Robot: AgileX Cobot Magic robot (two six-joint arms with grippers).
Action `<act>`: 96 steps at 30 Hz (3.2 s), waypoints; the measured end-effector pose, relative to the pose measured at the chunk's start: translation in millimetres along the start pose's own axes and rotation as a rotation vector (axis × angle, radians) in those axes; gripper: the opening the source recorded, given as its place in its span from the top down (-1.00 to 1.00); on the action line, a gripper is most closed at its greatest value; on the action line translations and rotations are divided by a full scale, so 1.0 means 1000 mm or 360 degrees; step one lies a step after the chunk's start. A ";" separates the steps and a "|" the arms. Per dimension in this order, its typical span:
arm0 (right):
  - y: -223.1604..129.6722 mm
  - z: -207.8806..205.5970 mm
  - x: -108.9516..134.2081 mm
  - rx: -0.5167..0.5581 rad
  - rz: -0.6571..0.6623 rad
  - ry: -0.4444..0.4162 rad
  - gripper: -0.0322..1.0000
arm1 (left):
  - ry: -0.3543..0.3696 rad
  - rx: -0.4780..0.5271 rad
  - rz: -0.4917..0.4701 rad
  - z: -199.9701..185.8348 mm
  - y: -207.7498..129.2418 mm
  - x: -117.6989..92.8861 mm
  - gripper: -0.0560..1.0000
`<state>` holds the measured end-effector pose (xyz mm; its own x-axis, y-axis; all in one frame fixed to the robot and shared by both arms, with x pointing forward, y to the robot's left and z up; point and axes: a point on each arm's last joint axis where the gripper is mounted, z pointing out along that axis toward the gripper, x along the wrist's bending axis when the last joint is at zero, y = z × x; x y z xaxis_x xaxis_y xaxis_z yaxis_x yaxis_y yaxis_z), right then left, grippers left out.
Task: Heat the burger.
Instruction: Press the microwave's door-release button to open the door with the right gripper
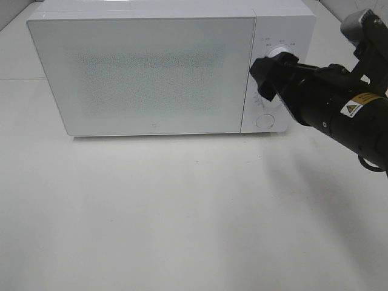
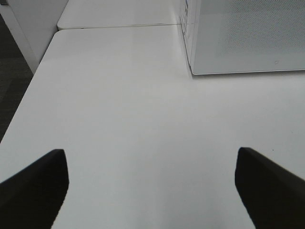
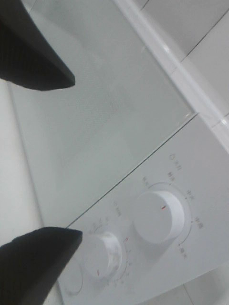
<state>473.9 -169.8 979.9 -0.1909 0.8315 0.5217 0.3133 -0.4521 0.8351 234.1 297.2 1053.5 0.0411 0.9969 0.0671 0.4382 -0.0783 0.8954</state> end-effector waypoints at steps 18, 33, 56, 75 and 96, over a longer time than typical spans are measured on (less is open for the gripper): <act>0.041 -0.034 -0.010 0.0689 -0.0506 -0.0153 -0.55 | 0.0000 0.0000 0.0000 0.000 0.000 0.000 -0.79; 0.056 -0.068 -0.032 0.1378 -0.0656 -0.0537 -0.55 | 0.0000 0.0000 0.0000 0.000 0.000 0.000 -0.79; 0.100 -0.221 -0.007 0.0748 -0.0828 -0.0515 -0.55 | 0.0000 0.0000 0.0000 0.000 0.000 0.000 -0.79; 0.054 -0.284 -0.029 0.0235 -0.0735 -0.0686 -0.55 | 0.0000 0.0000 0.0000 0.000 0.000 0.000 -0.79; 0.052 -0.279 -0.031 0.0213 -0.0717 -0.0679 -0.53 | 0.0000 0.0000 0.0000 0.000 0.000 0.000 -0.79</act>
<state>236.3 -309.5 1055.4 0.0475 0.9988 -0.0144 0.4073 -0.0062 0.9133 234.1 297.2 1053.5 0.0411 0.9969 0.0671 0.4382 -0.0783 0.8954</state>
